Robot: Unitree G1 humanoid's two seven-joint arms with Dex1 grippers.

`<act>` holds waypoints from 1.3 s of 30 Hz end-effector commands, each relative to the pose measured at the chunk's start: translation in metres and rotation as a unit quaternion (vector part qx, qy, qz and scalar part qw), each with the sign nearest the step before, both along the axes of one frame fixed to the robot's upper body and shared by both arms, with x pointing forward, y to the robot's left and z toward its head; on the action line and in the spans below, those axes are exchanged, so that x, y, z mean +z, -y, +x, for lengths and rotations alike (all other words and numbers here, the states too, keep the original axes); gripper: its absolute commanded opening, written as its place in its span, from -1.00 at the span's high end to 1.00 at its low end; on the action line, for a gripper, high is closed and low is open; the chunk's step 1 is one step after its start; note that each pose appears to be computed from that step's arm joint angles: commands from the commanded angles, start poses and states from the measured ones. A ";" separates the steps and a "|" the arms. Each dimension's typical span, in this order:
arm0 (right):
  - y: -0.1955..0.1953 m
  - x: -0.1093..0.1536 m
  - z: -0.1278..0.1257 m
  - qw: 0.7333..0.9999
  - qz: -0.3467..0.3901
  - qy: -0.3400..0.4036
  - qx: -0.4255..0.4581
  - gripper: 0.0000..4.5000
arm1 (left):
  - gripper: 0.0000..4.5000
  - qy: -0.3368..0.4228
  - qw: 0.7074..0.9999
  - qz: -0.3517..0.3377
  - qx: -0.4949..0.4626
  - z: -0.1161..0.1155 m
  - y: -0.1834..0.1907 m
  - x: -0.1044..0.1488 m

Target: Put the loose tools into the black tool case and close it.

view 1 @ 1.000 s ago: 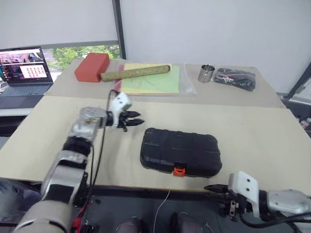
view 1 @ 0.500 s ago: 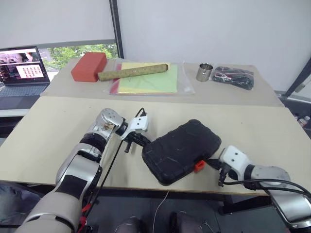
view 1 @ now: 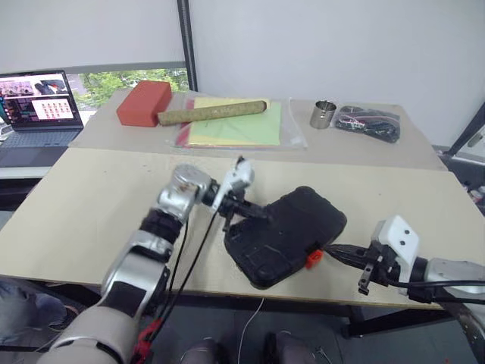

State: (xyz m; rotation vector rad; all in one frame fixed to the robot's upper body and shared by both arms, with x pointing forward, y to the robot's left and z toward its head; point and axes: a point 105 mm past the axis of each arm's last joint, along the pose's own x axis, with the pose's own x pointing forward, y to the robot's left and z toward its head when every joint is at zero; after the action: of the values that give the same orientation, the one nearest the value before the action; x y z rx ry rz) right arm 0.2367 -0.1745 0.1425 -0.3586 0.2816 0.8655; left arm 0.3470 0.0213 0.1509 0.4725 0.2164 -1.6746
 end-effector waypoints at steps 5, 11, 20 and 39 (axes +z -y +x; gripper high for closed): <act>-0.007 -0.013 -0.002 0.999 -0.029 -0.019 0.004 1.00 | 0.90 0.055 0.997 0.054 -0.012 -0.002 0.001 -0.019; 0.005 -0.015 -0.011 0.999 -0.028 -0.025 -0.017 1.00 | 0.90 0.059 0.997 0.045 -0.019 -0.003 0.004 -0.017; 0.002 -0.033 -0.016 0.998 -0.014 -0.046 -0.033 1.00 | 0.90 0.119 0.987 0.076 -0.073 -0.011 0.010 -0.025; -0.033 0.008 0.021 0.999 0.053 0.010 -0.009 1.00 | 0.90 0.152 0.977 0.106 -0.107 -0.010 0.021 -0.042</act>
State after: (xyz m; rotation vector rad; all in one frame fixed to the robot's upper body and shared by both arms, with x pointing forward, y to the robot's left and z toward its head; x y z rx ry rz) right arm 0.2549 -0.1619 0.1026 -0.2316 0.4319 0.7935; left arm 0.3435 -0.0052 0.1454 0.8688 -0.0397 -1.7172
